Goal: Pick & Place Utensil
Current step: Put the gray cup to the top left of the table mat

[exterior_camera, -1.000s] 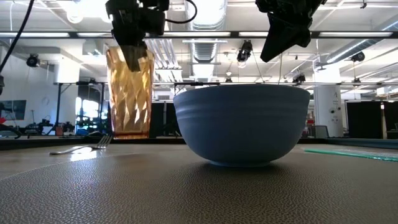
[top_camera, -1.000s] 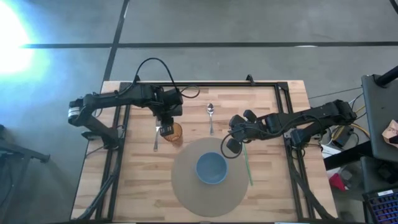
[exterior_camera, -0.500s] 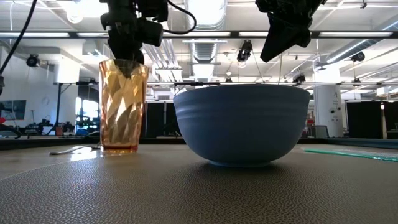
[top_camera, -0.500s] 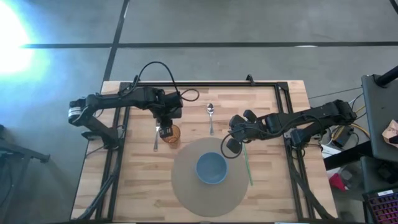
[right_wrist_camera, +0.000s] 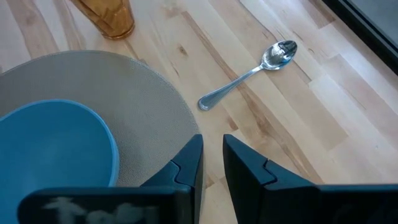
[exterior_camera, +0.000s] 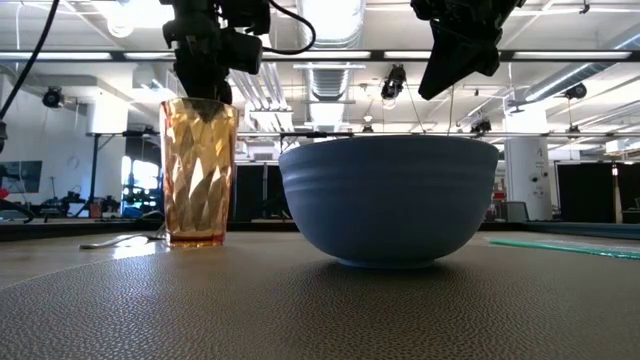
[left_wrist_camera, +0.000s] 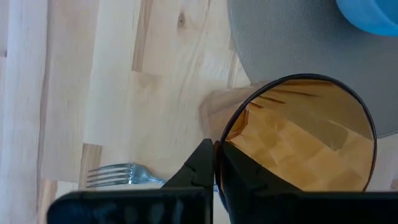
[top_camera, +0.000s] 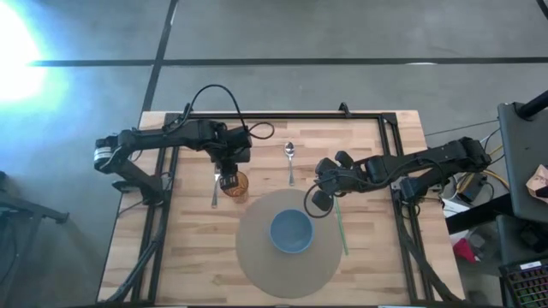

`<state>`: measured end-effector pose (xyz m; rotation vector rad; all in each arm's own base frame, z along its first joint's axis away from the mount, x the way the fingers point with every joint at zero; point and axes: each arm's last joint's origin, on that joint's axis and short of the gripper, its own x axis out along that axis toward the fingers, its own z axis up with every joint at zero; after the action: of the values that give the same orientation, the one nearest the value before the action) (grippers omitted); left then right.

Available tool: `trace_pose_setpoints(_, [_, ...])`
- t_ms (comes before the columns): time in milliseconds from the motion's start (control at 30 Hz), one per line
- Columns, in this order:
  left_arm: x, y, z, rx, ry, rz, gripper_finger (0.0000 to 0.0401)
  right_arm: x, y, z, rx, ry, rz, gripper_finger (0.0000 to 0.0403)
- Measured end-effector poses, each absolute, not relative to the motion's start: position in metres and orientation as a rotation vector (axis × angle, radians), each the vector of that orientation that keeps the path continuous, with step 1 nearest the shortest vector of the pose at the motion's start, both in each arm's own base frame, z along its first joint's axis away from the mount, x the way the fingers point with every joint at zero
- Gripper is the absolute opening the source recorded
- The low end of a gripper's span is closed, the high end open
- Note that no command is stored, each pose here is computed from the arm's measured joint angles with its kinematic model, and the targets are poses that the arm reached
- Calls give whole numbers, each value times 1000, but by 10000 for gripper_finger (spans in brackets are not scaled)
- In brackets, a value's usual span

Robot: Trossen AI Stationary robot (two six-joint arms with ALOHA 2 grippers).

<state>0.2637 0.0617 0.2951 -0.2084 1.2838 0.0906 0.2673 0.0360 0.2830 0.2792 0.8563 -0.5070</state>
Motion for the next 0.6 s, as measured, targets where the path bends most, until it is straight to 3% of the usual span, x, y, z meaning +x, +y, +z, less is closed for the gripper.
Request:
trace_pose_setpoints(267, [264,62,295,-184,1282,73,40,267,36,283,279,856,-507,57])
trace_pose_setpoints(600, [264,62,295,-165,1283,59,128,267,36,283,286,855,-511,57])
